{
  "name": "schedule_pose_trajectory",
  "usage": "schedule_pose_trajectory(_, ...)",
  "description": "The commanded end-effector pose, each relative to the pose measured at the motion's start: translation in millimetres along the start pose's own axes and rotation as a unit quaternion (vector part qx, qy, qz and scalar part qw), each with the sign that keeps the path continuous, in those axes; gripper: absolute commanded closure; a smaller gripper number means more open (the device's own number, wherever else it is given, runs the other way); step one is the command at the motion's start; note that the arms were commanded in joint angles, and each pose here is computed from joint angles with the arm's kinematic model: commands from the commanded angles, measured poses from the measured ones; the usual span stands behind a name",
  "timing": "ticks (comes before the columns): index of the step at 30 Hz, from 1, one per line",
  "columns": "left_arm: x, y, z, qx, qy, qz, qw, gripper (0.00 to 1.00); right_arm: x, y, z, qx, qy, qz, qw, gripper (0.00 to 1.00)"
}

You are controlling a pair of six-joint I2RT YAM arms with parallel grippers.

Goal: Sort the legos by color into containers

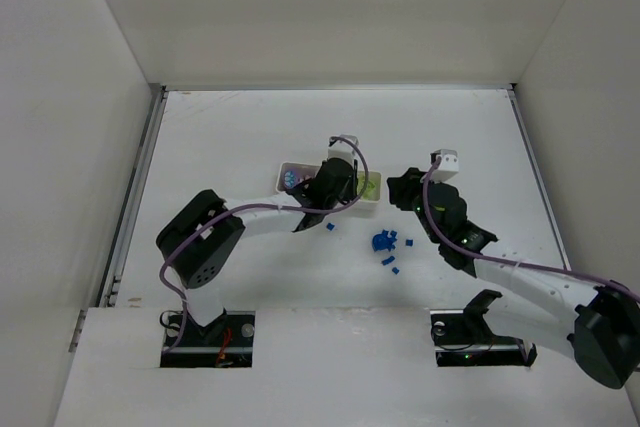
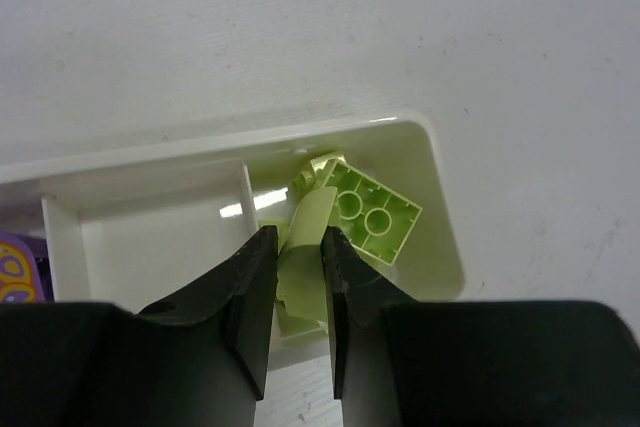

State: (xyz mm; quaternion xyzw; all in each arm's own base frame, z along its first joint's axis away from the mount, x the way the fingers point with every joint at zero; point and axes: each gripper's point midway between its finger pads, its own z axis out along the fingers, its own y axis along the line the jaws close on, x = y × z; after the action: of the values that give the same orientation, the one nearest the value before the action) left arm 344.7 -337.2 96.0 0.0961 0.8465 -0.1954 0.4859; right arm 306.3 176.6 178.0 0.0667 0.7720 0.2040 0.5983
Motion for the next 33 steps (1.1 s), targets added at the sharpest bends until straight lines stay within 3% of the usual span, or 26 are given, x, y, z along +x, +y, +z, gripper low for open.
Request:
schedule_pose_trajectory(1,-12,-13,3,0.003,-0.017,0.018,1.0,0.85,-9,4,-1,-0.006,-0.019,0.015,1.0,0.55)
schedule_pose_trajectory(8,-14,-28,10,0.017,-0.021,0.011,1.0,0.81,-4,3,1,-0.003,-0.013,0.011,1.0,0.5)
schedule_pose_trajectory(13,-23,-23,2,0.013,-0.031,-0.004,0.999,0.56,-6,2,1,-0.003,-0.016,0.013,1.0,0.39)
schedule_pose_trajectory(18,-48,-20,-24,0.021,-0.061,-0.02,0.998,0.49,-5,3,1,-0.004,-0.015,0.011,1.0,0.39)
schedule_pose_trajectory(22,-71,-12,-52,0.026,-0.092,-0.034,0.995,0.54,-3,4,4,-0.003,-0.011,0.007,1.0,0.49)
schedule_pose_trajectory(27,-54,1,-82,0.028,-0.076,-0.041,0.996,0.78,3,5,7,0.001,0.002,0.004,1.0,0.77)
schedule_pose_trajectory(33,12,19,-106,0.013,-0.008,-0.025,1.0,0.78,10,4,11,0.007,0.016,-0.003,1.0,0.79)
